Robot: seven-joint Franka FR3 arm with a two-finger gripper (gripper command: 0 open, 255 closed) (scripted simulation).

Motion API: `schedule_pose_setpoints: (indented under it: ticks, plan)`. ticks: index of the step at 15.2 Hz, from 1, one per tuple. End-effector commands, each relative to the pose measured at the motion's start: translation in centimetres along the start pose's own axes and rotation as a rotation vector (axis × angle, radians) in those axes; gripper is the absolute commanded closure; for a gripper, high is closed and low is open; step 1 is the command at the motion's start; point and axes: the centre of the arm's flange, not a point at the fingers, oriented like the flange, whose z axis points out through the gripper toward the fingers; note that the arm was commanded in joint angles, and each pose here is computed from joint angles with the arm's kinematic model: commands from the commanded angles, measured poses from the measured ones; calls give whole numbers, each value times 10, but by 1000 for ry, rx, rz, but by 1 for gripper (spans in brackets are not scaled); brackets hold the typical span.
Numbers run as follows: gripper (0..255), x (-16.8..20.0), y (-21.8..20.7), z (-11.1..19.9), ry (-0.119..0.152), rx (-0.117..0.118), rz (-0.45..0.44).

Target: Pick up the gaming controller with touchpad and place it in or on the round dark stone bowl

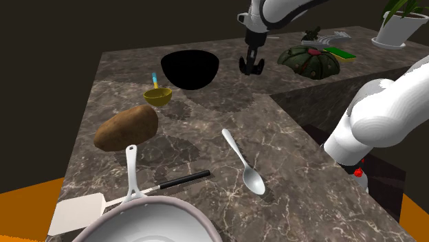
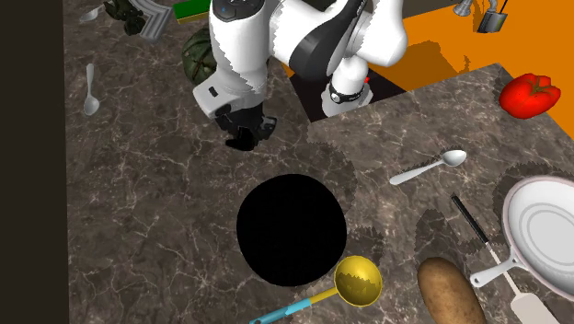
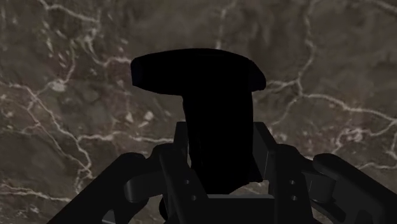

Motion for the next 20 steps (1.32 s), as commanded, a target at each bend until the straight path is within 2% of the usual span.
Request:
schedule_pose_setpoints:
  ticks: [1, 20]
  plan:
    - [255, 0, 2, -8, -2, 1, 1]
    - [255, 6, 12, -108, -2, 1, 1]
